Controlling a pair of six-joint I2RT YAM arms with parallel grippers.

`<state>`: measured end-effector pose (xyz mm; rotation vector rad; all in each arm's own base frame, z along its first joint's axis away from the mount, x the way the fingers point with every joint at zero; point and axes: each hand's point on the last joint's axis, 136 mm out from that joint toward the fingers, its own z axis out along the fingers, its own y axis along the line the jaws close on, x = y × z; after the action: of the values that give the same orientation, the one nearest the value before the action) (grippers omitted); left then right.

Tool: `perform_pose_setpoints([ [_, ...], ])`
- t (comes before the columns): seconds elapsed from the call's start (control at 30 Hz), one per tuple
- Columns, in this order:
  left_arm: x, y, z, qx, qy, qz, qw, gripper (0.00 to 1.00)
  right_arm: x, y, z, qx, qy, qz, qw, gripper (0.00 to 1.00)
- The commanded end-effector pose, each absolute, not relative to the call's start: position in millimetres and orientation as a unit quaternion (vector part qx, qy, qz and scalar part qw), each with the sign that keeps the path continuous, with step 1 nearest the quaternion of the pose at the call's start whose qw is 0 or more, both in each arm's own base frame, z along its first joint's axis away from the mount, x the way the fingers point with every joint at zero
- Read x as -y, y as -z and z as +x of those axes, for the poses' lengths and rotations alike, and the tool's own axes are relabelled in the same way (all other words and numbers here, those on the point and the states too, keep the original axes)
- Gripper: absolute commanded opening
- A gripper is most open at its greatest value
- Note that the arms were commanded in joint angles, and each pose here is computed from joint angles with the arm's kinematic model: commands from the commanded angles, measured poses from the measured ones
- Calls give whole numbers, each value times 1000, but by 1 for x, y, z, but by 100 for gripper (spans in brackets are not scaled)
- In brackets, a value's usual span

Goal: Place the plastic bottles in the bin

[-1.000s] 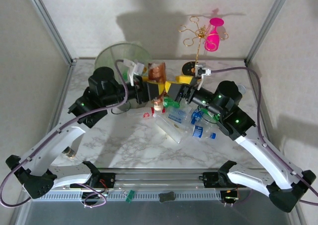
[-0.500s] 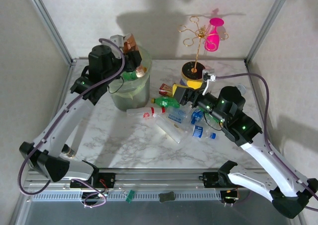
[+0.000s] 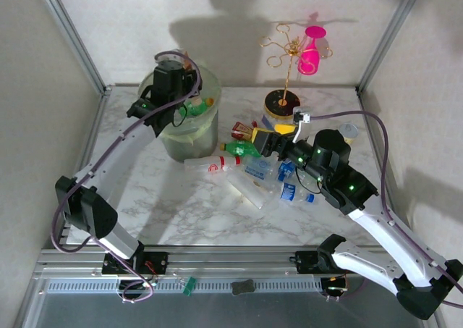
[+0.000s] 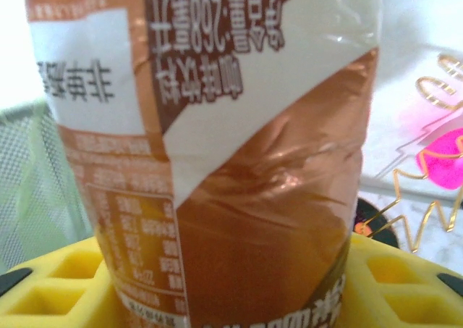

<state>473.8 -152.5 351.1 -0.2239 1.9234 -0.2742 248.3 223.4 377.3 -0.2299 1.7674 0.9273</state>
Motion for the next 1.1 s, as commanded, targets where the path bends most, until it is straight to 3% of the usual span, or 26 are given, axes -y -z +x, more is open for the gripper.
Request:
perform_pose_setpoints([
  [0.0,142,-326,476,-828,87,-103,545,14,-220,-377,250,-740,-377,-98,548,90],
  [0.23,146,-288,480,-852,86,-106,506,12,-227,-370,255,-747,-376,-105,538,90],
  [0.47,137,-258,483,-867,108,-137,466,19,-227,-370,257,-749,-371,-107,539,90],
  [0.77,142,-246,478,-875,139,-142,441,54,-220,-376,258,-749,-355,-101,551,90],
  [1.07,128,-278,470,-858,149,-154,466,72,-213,-385,257,-745,-346,-94,562,90],
])
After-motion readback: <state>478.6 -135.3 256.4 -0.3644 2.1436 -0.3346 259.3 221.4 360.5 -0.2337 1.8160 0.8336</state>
